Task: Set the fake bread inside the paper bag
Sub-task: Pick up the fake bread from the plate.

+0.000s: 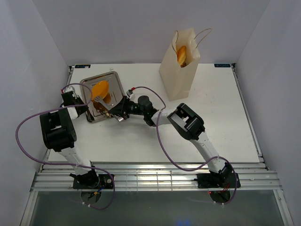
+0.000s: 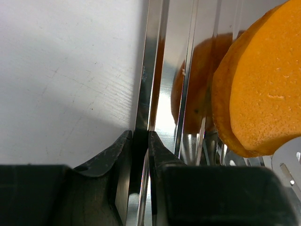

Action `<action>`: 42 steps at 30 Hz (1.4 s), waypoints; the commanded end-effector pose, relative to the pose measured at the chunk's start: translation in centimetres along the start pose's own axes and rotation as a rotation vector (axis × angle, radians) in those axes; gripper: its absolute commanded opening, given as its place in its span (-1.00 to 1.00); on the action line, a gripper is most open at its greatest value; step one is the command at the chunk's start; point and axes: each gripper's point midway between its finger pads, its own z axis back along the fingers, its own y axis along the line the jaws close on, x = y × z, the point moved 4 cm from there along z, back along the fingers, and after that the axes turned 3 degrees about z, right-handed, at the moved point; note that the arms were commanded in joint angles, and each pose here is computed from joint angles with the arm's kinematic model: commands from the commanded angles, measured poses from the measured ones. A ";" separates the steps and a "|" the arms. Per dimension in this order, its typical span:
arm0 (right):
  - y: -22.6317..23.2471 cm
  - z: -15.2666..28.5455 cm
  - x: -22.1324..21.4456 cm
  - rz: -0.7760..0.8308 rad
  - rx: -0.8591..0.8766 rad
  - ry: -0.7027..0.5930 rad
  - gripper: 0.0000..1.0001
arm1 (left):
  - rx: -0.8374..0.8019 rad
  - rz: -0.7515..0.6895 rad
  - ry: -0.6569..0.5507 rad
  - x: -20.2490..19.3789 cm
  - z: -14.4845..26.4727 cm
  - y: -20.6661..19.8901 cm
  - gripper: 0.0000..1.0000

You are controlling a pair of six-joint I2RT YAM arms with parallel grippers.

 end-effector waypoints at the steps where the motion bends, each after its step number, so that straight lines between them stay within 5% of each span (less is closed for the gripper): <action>1: 1.7 -1.0 0.9 0.057 0.058 -0.020 0.22 | 0.100 0.027 0.327 -8.9 0.5 2.7 -1.00; 42: -1.7 -2.9 3.5 0.019 0.037 -0.069 0.23 | 0.095 0.032 0.333 -9.1 0.4 2.6 -1.00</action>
